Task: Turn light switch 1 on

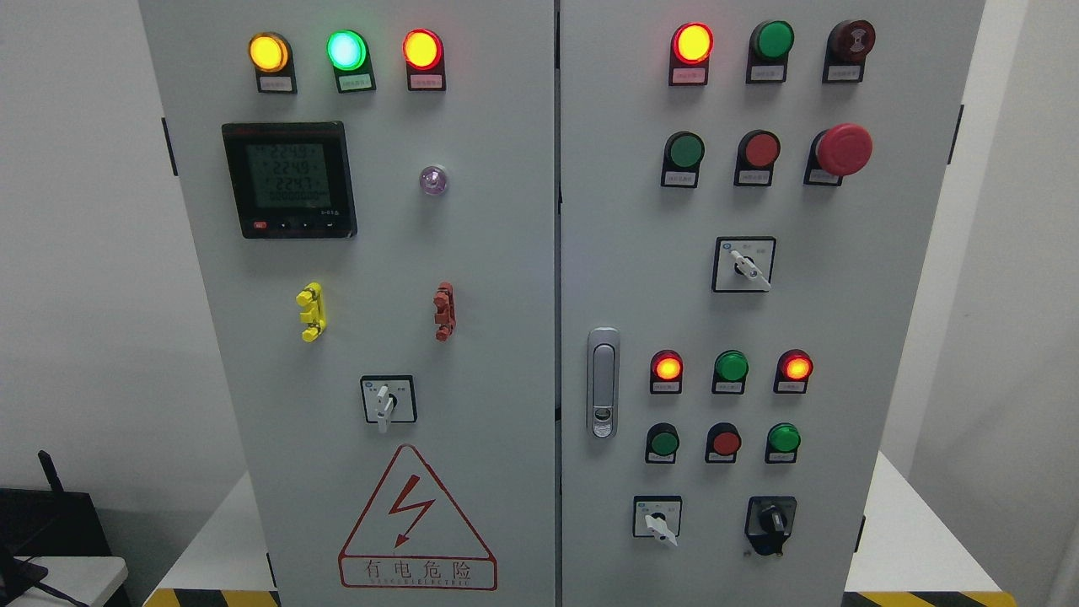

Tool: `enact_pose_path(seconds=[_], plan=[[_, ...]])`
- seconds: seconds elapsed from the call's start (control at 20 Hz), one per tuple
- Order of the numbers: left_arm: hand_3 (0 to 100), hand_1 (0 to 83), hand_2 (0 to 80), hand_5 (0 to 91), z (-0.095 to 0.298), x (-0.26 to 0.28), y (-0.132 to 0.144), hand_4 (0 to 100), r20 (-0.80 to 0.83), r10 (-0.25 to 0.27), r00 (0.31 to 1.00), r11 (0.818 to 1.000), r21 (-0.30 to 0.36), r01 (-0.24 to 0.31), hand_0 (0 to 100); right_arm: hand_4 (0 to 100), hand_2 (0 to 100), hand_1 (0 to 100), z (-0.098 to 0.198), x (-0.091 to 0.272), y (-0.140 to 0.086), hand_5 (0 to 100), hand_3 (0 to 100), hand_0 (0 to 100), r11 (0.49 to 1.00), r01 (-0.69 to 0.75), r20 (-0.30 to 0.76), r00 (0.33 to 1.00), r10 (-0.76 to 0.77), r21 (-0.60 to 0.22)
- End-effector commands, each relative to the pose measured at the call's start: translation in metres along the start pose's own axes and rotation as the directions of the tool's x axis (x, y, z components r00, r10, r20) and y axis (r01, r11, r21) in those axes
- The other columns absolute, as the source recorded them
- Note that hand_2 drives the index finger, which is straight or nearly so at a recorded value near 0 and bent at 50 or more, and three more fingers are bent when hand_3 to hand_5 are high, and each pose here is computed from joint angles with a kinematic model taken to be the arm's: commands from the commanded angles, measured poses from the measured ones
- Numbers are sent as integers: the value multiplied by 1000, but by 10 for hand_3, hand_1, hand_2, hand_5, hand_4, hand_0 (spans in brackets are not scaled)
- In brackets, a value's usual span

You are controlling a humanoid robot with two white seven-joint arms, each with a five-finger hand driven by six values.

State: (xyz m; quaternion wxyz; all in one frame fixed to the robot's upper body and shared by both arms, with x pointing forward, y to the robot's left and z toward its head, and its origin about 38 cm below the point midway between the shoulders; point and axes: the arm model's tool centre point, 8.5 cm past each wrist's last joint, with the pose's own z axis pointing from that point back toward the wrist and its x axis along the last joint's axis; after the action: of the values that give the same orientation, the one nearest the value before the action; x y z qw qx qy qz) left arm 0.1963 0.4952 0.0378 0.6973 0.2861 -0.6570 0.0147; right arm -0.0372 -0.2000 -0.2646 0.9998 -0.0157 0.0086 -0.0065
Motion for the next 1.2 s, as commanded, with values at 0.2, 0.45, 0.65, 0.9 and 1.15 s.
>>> enact_pose_path(seconds=[0.2, 0.45, 0.65, 0.9, 1.15], plan=[[495, 0, 180, 417, -52, 161, -59, 632, 461, 28, 887, 992, -120, 31, 270, 0, 0, 389, 0, 0, 1, 0, 0, 120, 1000, 8, 0, 1000, -8, 2], [599, 0, 265, 619, -59, 199, -91, 700, 550, 95, 830, 984, -180, 7, 217, 0, 0, 389, 0, 0, 0, 0, 0, 120, 1000, 8, 0, 1000, -8, 1], [649, 0, 321, 825, -57, 221, -118, 730, 583, 155, 797, 972, -233, -19, 158, 0, 0, 389, 0, 0, 0, 0, 0, 120, 1000, 8, 0, 1000, -8, 1], [690, 0, 368, 851, -55, 243, -151, 756, 601, 217, 769, 958, -281, -51, 63, 0, 0, 389, 0, 1, 0, 0, 0, 120, 1000, 8, 1, 1000, -8, 1], [717, 65, 396, 865, -61, 266, -175, 777, 588, 205, 783, 963, -263, -55, 32, 0, 0, 389, 0, 0, 0, 0, 0, 120, 1000, 8, 0, 1000, -8, 1]])
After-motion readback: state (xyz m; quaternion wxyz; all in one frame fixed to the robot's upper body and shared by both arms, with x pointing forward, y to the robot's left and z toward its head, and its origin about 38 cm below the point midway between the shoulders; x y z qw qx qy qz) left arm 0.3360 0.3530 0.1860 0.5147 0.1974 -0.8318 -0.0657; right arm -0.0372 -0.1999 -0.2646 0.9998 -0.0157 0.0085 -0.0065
